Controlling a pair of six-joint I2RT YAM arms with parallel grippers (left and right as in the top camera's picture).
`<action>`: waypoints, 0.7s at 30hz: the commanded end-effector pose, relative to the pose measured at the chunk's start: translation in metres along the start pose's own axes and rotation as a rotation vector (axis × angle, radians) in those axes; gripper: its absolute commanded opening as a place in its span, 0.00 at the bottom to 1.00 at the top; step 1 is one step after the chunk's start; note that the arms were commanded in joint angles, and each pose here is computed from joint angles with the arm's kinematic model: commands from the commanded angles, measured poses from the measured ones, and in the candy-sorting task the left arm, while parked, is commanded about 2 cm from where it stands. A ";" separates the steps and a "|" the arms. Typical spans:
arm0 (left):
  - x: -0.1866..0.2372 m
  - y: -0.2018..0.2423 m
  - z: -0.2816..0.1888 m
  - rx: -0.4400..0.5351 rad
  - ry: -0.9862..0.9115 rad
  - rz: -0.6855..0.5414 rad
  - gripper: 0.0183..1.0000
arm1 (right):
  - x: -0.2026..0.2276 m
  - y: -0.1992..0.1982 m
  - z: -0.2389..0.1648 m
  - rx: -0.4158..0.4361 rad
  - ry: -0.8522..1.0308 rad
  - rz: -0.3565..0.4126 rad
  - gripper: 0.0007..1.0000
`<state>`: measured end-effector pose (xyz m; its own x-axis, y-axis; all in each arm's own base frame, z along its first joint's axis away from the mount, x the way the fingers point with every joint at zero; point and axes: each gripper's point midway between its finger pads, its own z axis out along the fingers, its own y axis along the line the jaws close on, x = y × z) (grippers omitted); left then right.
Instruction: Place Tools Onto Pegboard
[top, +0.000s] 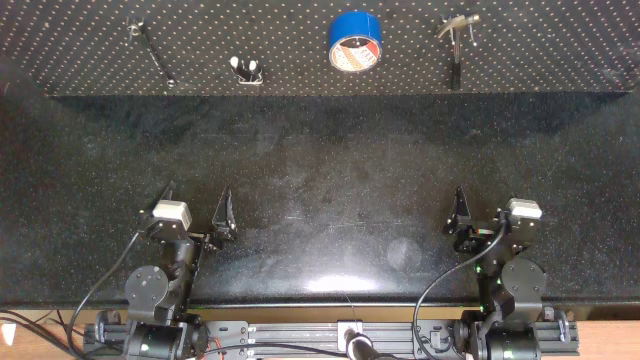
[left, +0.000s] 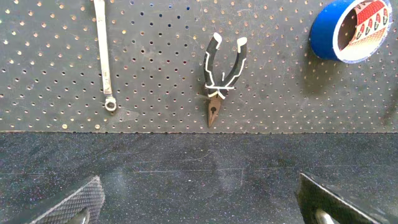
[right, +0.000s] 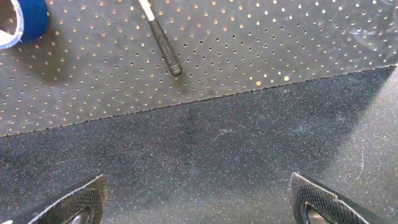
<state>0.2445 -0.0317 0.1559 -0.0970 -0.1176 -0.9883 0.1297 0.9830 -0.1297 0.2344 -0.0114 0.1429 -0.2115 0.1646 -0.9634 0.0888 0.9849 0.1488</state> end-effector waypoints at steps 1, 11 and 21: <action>0.000 0.002 -0.001 -0.009 -0.005 0.013 0.99 | 0.021 -0.003 0.007 0.010 0.095 -0.019 0.95; 0.000 0.002 -0.001 -0.009 -0.005 0.013 1.00 | 0.049 0.014 0.025 -0.096 0.171 0.050 0.97; 0.000 0.002 -0.001 -0.009 -0.005 0.013 0.99 | 0.045 0.000 0.023 -0.008 0.155 0.105 0.98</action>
<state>0.2445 -0.0318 0.1559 -0.0971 -0.1176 -0.9883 0.1300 0.9830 -0.1298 0.2483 -0.0010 0.0921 -0.3593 0.2059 -0.9102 0.0655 0.9785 0.1955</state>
